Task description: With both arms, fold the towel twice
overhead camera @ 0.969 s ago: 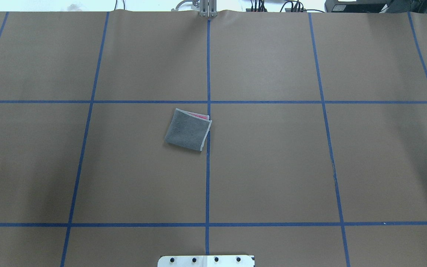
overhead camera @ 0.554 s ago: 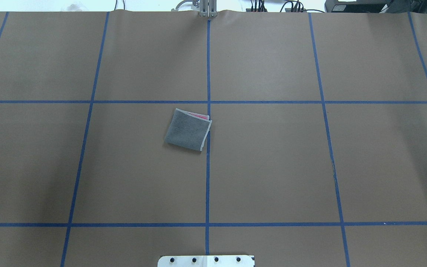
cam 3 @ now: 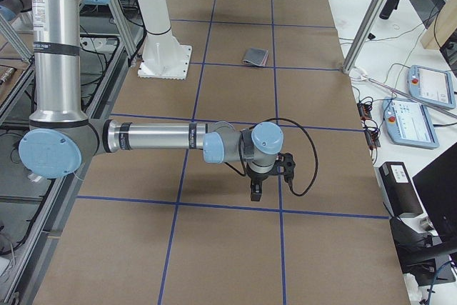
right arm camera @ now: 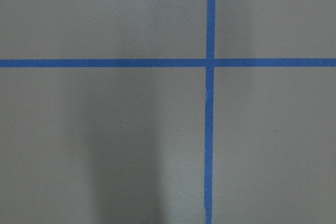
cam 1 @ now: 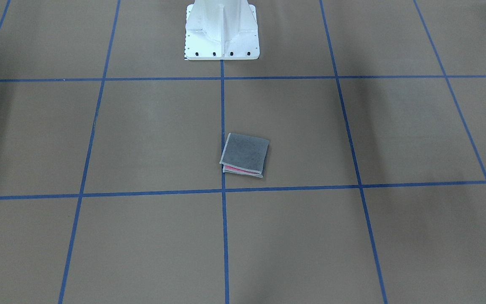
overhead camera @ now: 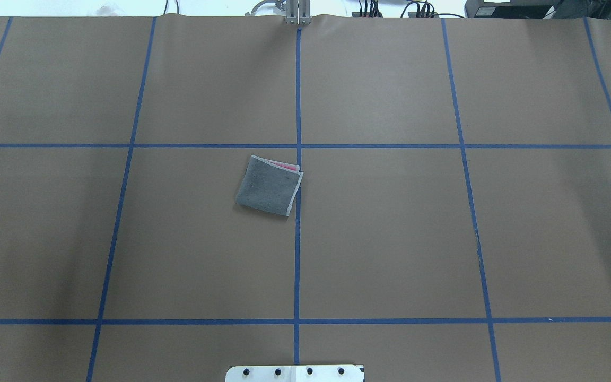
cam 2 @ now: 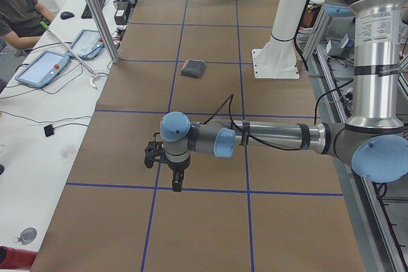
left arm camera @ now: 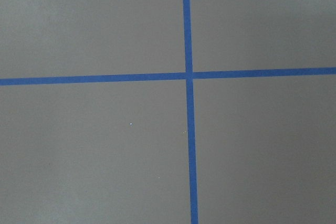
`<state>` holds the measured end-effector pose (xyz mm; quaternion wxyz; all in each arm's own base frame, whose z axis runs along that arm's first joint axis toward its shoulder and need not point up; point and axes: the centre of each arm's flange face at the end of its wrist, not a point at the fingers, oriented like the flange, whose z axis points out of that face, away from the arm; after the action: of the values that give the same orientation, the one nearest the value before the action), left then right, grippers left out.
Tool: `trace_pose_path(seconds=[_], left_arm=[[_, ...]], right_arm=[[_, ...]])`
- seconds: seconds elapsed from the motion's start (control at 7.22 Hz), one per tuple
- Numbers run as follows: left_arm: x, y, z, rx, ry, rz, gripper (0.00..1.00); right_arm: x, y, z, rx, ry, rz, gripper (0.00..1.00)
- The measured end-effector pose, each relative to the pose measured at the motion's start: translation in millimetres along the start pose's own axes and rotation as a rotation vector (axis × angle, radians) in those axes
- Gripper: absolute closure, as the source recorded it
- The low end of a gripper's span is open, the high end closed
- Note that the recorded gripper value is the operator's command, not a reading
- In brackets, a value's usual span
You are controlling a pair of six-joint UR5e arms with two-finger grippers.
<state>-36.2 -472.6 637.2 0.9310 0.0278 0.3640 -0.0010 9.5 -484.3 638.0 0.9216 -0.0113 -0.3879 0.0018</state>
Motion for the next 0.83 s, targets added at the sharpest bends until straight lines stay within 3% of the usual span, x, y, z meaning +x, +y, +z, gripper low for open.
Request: trace_pose_path(seconds=[0.83], left_arm=[[3.6, 2.5, -4.6, 0.009, 0.006, 0.008, 0.0]], right_arm=[[0.2, 2.8, 0.3, -0.001, -0.001, -0.002, 0.0]])
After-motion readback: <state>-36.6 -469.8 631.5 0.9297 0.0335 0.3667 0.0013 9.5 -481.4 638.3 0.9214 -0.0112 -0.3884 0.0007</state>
